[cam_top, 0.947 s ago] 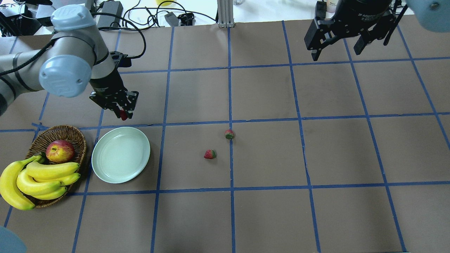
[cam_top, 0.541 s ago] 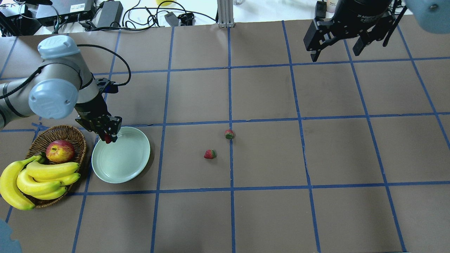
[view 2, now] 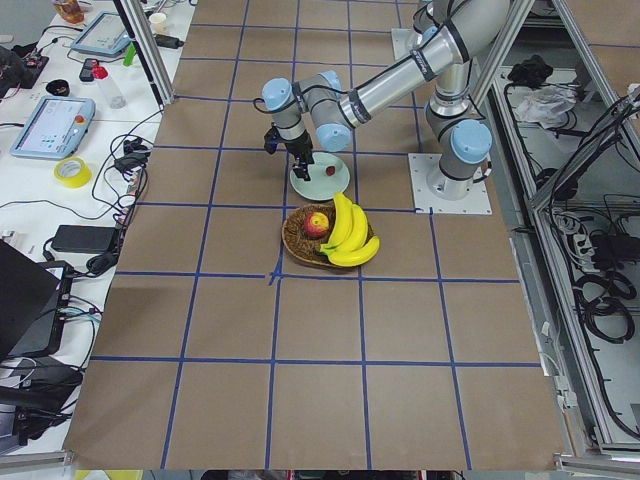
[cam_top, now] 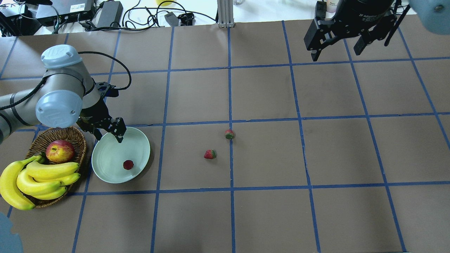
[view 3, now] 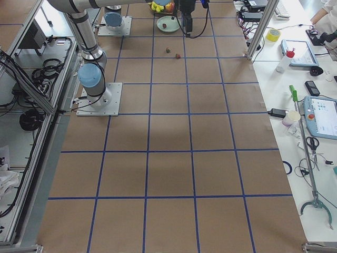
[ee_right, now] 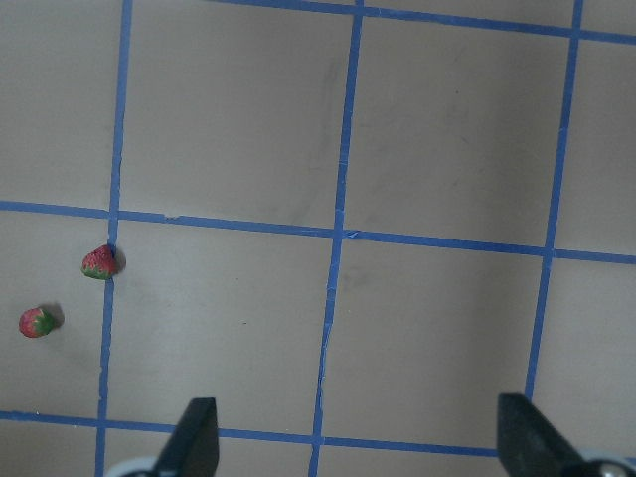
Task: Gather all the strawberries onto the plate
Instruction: 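Lower the strawberry onto the plate and open the left gripper, then reach the left gripper to the next strawberry and grasp it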
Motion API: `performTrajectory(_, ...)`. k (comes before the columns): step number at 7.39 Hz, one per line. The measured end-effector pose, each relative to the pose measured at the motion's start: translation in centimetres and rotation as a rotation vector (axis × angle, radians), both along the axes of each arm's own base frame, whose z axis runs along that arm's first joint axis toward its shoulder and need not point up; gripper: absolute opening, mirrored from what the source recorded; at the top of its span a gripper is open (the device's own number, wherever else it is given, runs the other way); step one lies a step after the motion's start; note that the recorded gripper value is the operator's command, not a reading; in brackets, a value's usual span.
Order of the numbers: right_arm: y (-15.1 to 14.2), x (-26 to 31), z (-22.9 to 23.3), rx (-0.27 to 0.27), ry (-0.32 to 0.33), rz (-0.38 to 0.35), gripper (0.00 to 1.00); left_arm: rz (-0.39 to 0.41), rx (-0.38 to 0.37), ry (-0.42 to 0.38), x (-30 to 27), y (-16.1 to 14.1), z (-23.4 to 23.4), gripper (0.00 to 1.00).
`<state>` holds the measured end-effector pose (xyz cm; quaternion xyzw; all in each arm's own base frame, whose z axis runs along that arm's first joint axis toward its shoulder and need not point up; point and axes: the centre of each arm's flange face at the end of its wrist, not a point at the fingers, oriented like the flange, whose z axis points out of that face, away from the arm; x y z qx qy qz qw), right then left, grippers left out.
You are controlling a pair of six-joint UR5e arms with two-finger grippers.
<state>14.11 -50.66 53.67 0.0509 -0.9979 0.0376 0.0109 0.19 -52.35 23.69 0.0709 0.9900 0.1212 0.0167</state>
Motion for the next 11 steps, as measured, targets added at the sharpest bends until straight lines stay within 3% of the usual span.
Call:
performTrajectory(3,0.0,0.0,0.1,-0.001,0.000,0.000,1.00,0.058,-0.162,0.016,-9.2,-2.0,4.0,1.00)
performTrajectory(4,0.0,0.0,0.1,-0.001,0.000,0.000,1.00,0.076,-0.184,0.015,-13.4,-1.6,4.2,1.00)
performTrajectory(7,0.0,-0.1,0.1,-0.001,0.001,0.001,1.00,0.078,-0.194,0.048,-21.8,0.5,3.2,1.00)
performTrajectory(9,0.0,-0.1,0.1,-0.003,0.004,0.002,1.00,0.100,-0.147,0.181,-23.9,2.3,0.6,1.00)
performTrajectory(11,-0.1,-0.1,0.1,-0.008,0.008,0.003,1.00,0.120,-0.135,0.258,-24.5,4.3,-2.7,1.00)
